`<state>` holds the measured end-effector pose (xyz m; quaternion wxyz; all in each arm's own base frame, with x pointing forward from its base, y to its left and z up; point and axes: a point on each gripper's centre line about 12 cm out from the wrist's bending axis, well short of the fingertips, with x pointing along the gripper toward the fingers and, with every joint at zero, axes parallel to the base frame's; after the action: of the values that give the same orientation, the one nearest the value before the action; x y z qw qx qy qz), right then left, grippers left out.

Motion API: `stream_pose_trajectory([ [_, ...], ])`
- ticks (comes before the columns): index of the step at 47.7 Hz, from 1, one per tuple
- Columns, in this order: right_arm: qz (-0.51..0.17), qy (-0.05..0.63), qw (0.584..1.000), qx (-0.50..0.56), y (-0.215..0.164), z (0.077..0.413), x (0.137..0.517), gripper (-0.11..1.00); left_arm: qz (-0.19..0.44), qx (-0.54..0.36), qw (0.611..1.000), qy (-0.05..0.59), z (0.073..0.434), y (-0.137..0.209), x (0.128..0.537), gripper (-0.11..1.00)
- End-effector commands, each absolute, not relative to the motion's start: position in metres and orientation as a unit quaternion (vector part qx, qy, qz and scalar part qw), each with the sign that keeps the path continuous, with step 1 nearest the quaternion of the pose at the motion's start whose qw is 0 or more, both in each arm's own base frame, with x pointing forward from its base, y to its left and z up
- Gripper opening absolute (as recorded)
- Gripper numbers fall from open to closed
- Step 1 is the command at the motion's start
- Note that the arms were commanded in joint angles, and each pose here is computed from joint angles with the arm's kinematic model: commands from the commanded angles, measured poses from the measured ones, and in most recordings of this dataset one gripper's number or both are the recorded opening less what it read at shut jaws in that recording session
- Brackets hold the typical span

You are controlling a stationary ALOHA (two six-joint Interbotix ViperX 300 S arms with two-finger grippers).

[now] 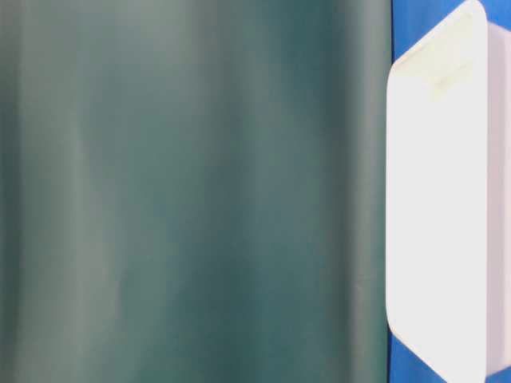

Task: Place one roll of tape in the white case with the left arm.
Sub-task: 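Move the left gripper open over the red tape roll and close on it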

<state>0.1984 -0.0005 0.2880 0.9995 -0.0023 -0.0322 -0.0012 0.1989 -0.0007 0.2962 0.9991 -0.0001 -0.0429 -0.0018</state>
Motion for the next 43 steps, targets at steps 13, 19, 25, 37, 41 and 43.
stream_pose_trajectory([
  [13, -0.005, -0.018, 1.0, -0.011, -0.002, 0.296, 0.21, -0.11, -0.052, -0.005, 0.998, -0.034, 0.293, -0.021, 0.212, 0.0],
  [19, -0.008, -0.005, 1.0, -0.01, -0.004, 0.291, 0.211, -0.11, -0.067, -0.008, 0.997, -0.024, 0.286, -0.029, 0.223, 0.0],
  [25, -0.008, 0.0, 1.0, -0.008, -0.004, 0.288, 0.213, -0.11, -0.077, -0.01, 0.997, -0.013, 0.279, -0.035, 0.236, 0.01],
  [37, -0.008, 0.002, 1.0, -0.008, -0.004, 0.287, 0.213, -0.11, -0.105, -0.034, 0.993, 0.032, 0.263, -0.057, 0.272, 0.47],
  [41, -0.009, 0.005, 1.0, -0.008, -0.004, 0.286, 0.214, -0.11, -0.11, -0.032, 0.992, 0.054, 0.258, -0.063, 0.288, 0.72],
  [43, -0.009, 0.008, 1.0, -0.008, -0.004, 0.284, 0.215, -0.11, -0.11, -0.032, 0.991, 0.066, 0.255, -0.066, 0.297, 0.81],
])
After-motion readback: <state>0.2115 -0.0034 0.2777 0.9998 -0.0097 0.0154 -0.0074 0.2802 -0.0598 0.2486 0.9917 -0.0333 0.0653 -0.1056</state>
